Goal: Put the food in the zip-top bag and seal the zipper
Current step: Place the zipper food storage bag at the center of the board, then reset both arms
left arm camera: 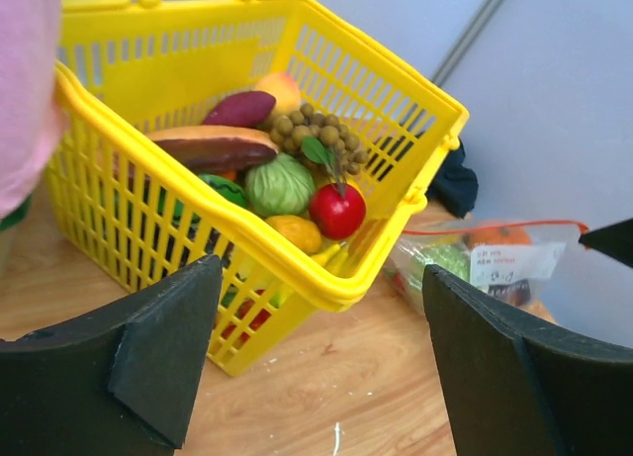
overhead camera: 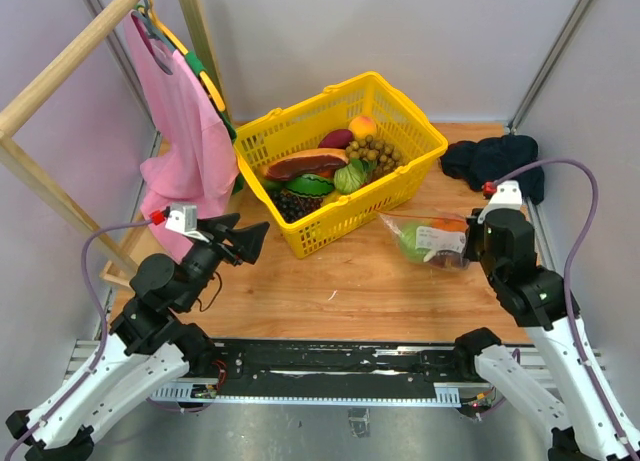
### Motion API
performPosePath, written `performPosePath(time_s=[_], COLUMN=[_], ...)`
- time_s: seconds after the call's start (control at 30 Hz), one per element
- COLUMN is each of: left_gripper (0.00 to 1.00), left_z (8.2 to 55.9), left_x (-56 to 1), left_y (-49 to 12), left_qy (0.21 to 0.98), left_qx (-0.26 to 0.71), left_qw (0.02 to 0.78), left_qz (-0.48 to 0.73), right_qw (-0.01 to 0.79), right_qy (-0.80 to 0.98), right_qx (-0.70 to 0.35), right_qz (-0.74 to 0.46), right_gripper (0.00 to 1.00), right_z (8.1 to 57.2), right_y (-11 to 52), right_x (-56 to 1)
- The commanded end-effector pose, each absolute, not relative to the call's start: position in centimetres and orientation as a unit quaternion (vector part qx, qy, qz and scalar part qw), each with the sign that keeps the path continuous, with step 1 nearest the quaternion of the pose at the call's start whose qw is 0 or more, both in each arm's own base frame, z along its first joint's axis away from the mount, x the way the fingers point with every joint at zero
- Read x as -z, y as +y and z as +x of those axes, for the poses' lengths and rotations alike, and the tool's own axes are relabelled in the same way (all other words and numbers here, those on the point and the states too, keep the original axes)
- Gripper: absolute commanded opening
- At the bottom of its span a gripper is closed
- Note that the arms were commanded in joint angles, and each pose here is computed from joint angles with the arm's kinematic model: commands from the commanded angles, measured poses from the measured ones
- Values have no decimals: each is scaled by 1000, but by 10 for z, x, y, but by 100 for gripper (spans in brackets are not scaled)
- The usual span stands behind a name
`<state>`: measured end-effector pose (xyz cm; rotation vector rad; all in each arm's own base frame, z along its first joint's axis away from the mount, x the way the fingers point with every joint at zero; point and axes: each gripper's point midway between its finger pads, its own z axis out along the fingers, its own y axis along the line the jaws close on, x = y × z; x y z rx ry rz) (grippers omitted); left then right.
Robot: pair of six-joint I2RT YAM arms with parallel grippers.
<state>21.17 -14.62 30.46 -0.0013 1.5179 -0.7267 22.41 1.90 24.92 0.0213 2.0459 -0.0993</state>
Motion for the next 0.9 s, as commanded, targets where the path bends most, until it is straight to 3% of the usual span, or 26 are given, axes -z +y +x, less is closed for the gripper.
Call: performPosePath(time_s=[0.0, 0.07, 0.27, 0.43, 0.6, 0.87], left_gripper=[86, 87, 88, 93, 96, 99], left_z=[210, 206, 192, 182, 171, 183], left_x=[-318, -327, -349, -368, -387, -362], left_y=[-122, -117, -108, -107, -99, -81], left_qy=[666, 658, 625, 601, 577, 578], left_qx=[273, 271, 285, 311, 332, 281], left_qw=[694, 702, 727, 737, 746, 765], left_qz=[-4, -1, 6, 7, -7, -40], right_qw=[491, 481, 526, 597, 651, 705], right_qy=[871, 875, 842, 797, 758, 702], right_qx=[0, -47, -115, -80, -25, 77], right_qz=[25, 9, -32, -41, -28, 64], right_gripper=[12, 15, 38, 74, 99, 98], right_z=[214, 208, 198, 194, 182, 158], right_y=[30, 46, 66, 47, 18, -41], right_x=[-217, -205, -222, -269, -303, -311])
